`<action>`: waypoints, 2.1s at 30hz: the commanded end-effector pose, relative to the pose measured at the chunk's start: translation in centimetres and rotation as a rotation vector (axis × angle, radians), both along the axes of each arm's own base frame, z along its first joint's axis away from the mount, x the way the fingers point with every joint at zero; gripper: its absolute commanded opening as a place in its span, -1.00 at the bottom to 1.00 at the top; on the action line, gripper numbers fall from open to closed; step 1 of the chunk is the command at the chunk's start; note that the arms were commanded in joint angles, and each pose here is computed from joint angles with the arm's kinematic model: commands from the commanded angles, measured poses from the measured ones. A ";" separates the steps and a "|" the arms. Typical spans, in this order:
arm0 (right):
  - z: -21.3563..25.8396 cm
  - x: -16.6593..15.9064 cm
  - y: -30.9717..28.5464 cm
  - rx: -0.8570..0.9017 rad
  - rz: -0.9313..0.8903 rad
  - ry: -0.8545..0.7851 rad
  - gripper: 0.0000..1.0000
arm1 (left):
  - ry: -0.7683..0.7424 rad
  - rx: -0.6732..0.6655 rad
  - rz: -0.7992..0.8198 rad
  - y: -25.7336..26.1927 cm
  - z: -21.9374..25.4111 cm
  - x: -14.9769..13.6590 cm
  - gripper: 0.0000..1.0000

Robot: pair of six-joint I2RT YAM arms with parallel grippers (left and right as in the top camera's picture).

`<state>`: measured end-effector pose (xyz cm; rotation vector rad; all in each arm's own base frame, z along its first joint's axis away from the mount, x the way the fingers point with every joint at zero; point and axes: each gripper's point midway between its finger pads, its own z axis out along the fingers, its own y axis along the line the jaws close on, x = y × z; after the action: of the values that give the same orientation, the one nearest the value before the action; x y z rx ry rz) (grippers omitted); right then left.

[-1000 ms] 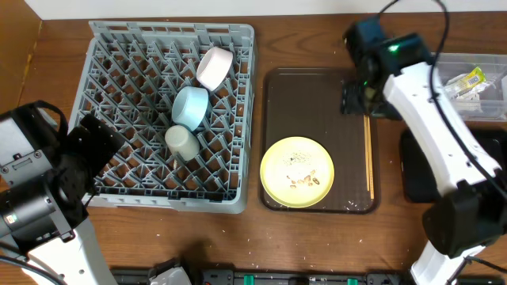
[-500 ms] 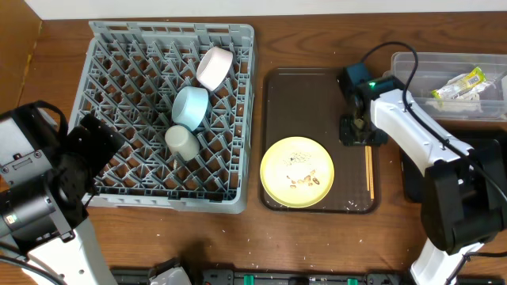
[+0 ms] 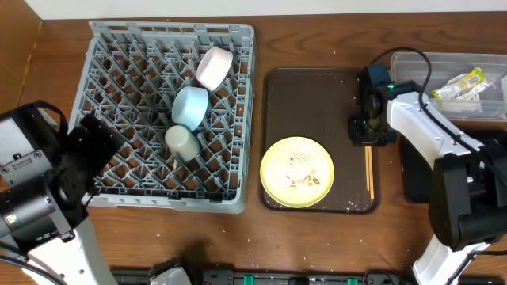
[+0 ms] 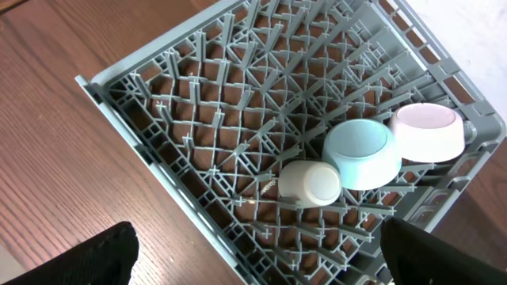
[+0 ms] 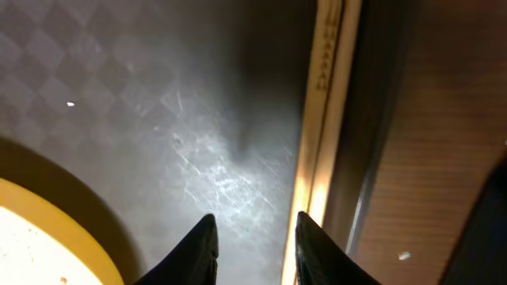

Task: Sort waste into correct bins and load items into the dishwasher
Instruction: 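Grasp one wooden chopstick on the tray with the right gripper, then carry the chopstick left and drop it into the dish rack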

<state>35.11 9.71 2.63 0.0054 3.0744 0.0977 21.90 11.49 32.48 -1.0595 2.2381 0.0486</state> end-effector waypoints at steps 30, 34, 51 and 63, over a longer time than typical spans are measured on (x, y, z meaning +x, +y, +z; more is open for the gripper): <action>-4.6 -1.7 -1.0 0.016 -0.017 0.059 -0.91 | -0.001 0.012 0.006 0.2 0.2 -0.1 0.97; -2.6 -0.6 -0.4 0.037 -0.029 0.060 -0.98 | -0.001 0.012 0.006 0.2 0.2 -0.1 0.97; 14.2 6.8 17.3 0.669 0.080 -0.184 -0.98 | -0.001 0.012 0.006 0.2 0.2 -0.1 0.97; 13.9 4.7 31.0 0.758 0.092 -0.287 -0.98 | -0.001 0.012 0.005 0.2 0.2 -0.1 0.97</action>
<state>38.96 40.29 18.64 -0.2457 2.5134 1.1813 21.90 11.49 32.48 -1.0595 2.2381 0.0486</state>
